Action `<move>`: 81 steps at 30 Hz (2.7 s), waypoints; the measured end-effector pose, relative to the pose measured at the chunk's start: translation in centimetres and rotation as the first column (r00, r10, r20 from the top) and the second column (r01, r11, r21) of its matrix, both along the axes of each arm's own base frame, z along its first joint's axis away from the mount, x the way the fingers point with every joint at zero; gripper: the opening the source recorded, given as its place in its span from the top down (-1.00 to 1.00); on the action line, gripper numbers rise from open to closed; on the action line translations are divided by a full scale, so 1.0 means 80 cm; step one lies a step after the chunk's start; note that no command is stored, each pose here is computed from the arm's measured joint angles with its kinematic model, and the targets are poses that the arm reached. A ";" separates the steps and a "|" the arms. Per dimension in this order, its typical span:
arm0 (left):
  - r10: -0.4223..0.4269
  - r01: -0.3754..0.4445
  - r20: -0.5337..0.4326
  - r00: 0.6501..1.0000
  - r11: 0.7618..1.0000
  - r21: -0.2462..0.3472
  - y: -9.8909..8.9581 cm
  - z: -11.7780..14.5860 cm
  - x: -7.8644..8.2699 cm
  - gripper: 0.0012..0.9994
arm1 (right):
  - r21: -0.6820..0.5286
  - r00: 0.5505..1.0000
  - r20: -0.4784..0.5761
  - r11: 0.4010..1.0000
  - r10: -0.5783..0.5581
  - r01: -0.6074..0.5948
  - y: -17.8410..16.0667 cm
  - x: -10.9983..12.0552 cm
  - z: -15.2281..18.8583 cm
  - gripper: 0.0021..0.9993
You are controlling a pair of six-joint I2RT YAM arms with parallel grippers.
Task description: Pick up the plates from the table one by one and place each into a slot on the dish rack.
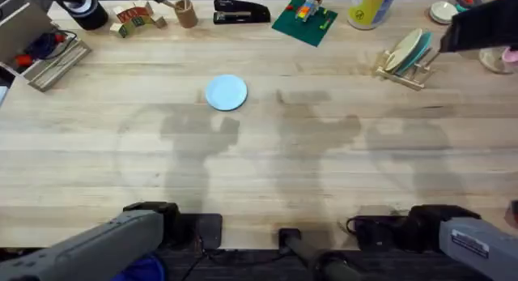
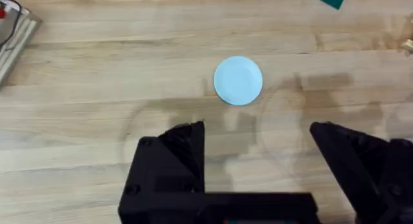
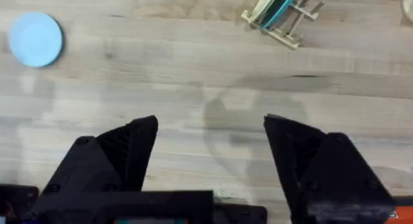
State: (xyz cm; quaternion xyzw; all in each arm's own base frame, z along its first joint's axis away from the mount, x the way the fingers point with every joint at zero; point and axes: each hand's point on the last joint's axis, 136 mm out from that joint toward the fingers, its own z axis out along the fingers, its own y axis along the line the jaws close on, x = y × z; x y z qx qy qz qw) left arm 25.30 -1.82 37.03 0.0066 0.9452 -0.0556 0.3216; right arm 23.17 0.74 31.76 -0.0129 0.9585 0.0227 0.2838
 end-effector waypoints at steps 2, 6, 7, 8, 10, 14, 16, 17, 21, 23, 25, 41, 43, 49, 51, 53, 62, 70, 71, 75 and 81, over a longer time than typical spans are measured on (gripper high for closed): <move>0.000 0.000 -0.018 1.000 1.000 0.000 0.000 -0.005 0.005 -0.99 | -0.001 1.000 -0.021 1.000 0.003 -0.003 0.000 0.006 -0.006 -0.99; 0.000 0.000 -0.043 0.999 1.000 0.000 0.000 -0.012 0.011 -0.99 | -0.001 0.999 -0.041 1.000 0.003 -0.003 0.000 0.011 -0.011 -0.99; 0.000 0.000 -0.046 0.999 1.000 0.000 0.000 -0.013 0.012 -0.99 | -0.001 0.999 -0.042 1.000 0.003 -0.003 0.000 0.012 -0.011 -0.99; 0.000 0.000 -0.047 0.999 1.000 0.000 0.000 -0.013 0.012 -0.99 | -0.001 0.999 -0.042 1.000 0.003 -0.003 0.000 0.012 -0.011 -0.99; 0.000 0.000 -0.046 0.999 1.000 -0.001 0.000 -0.013 0.012 -0.98 | -0.001 0.999 -0.039 1.000 0.003 -0.003 0.000 0.012 -0.010 -0.99; 0.003 -0.003 -0.047 0.999 1.000 -0.003 0.000 -0.013 0.012 -0.03 | -0.001 0.999 -0.039 1.000 0.003 -0.003 0.000 0.012 -0.010 -0.99; 0.003 -0.003 -0.047 0.999 1.000 -0.003 0.000 -0.013 0.012 0.59 | -0.001 0.999 -0.039 1.000 0.003 -0.003 0.000 0.012 -0.010 -0.99; 0.000 0.000 -0.047 0.999 1.000 -0.001 0.000 -0.013 0.012 0.83 | -0.001 0.999 -0.039 1.000 0.003 -0.003 0.000 0.012 -0.010 -0.99; 0.002 -0.002 -0.054 0.999 1.000 -0.003 0.000 -0.014 0.011 0.92 | -0.001 0.999 -0.039 1.000 0.003 -0.003 0.000 0.012 -0.010 -0.99; 0.002 -0.002 -0.071 0.997 1.000 -0.003 0.000 -0.018 0.009 0.92 | -0.001 0.999 -0.039 1.000 0.003 -0.003 0.000 0.012 -0.010 -0.99; -0.001 0.000 -0.095 0.995 1.000 -0.007 -0.001 -0.023 0.009 0.92 | -0.001 0.999 -0.039 1.000 0.003 -0.003 0.000 0.012 -0.010 -0.99; -0.184 0.135 -0.131 0.974 0.940 -0.314 -0.015 -0.043 0.029 0.92 | -0.001 0.999 -0.039 1.000 0.003 -0.003 0.000 0.012 -0.010 -0.99; -0.209 0.147 -0.136 0.968 0.919 -0.366 -0.014 -0.054 0.030 0.92 | -0.001 0.999 -0.039 1.000 0.003 -0.003 0.000 0.012 -0.010 -0.99; -0.268 0.166 -0.123 0.955 0.833 -0.528 -0.010 -0.098 0.037 0.92 | -0.001 0.999 -0.039 1.000 0.003 -0.003 0.000 0.012 -0.010 -0.99; -0.275 0.169 -0.108 0.955 0.808 -0.565 -0.009 -0.114 0.041 0.92 | -0.001 0.999 -0.039 1.000 0.003 -0.003 0.000 0.012 -0.010 -0.99; -0.282 0.168 -0.102 0.954 0.785 -0.596 -0.009 -0.130 0.043 0.92 | -0.001 0.999 -0.039 1.000 0.003 -0.003 0.000 0.012 -0.010 -0.99; -0.292 0.155 -0.100 0.951 0.731 -0.664 -0.016 -0.198 0.048 0.92 | -0.001 0.999 -0.039 1.000 0.003 -0.003 0.000 0.012 -0.010 -0.99; -0.296 0.084 -0.169 0.940 0.680 -0.728 -0.013 -0.241 0.066 0.92 | -0.001 0.999 -0.039 1.000 0.003 -0.003 0.000 0.012 -0.010 -0.99; -0.298 0.073 -0.180 0.938 0.674 -0.735 -0.011 -0.249 0.069 0.92 | -0.001 0.999 -0.039 1.000 0.003 -0.003 0.000 0.012 -0.010 -0.99; -0.301 0.046 -0.208 0.931 0.660 -0.750 -0.006 -0.276 0.082 0.92 | -0.001 0.999 -0.039 1.000 0.003 -0.003 0.000 0.012 -0.010 -0.99; -0.314 0.030 -0.233 0.920 0.650 -0.759 -0.006 -0.304 0.093 0.92 | -0.001 0.999 -0.039 1.000 0.003 -0.003 0.000 0.012 -0.010 -0.99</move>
